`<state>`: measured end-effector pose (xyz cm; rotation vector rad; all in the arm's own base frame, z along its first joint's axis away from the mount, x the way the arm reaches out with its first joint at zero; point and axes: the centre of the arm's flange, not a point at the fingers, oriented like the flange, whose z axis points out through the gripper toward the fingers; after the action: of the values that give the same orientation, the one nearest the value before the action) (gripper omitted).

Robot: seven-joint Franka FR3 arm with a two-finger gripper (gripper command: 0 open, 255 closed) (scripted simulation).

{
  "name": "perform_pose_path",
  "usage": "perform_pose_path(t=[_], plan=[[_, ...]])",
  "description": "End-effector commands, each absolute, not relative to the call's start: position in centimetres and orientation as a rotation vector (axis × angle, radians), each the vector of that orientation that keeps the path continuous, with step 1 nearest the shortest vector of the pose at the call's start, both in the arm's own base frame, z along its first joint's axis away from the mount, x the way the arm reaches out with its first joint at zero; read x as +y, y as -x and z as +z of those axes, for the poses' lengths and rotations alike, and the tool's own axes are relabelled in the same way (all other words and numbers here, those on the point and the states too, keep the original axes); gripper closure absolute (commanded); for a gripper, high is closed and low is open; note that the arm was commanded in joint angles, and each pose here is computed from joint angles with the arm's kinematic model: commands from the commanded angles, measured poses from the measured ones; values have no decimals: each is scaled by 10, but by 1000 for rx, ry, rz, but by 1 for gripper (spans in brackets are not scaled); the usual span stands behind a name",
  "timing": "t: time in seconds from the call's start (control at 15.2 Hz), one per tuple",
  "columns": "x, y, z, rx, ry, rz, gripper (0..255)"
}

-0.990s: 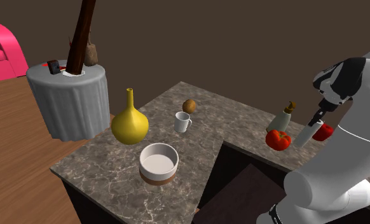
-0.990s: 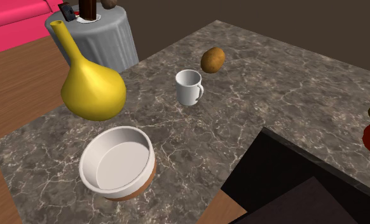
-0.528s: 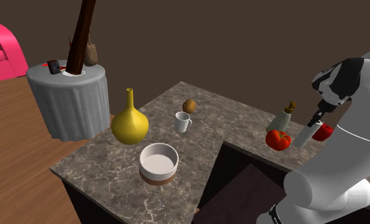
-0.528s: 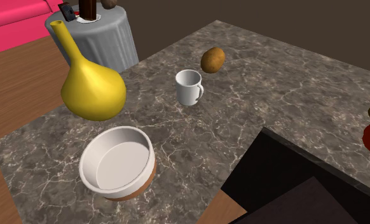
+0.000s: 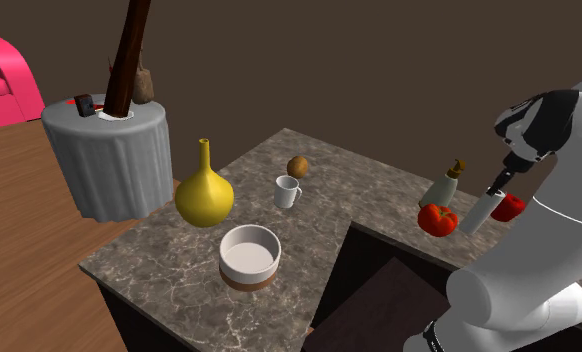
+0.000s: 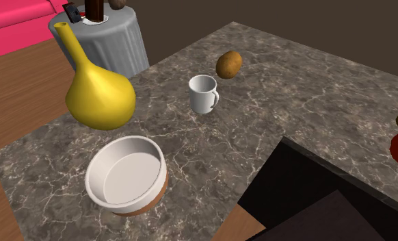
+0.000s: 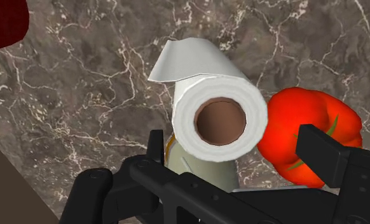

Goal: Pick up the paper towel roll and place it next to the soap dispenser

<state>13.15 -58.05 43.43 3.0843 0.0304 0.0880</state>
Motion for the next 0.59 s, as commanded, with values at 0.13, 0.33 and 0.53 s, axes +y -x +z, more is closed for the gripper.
perform_pose_path(t=[0.13, 0.33, 0.53], plan=[[-578, -130, 466, 30, -3085, 88, 0], [-578, -130, 466, 30, -3085, 87, 0], [-578, -130, 466, 30, -3085, 88, 0]])
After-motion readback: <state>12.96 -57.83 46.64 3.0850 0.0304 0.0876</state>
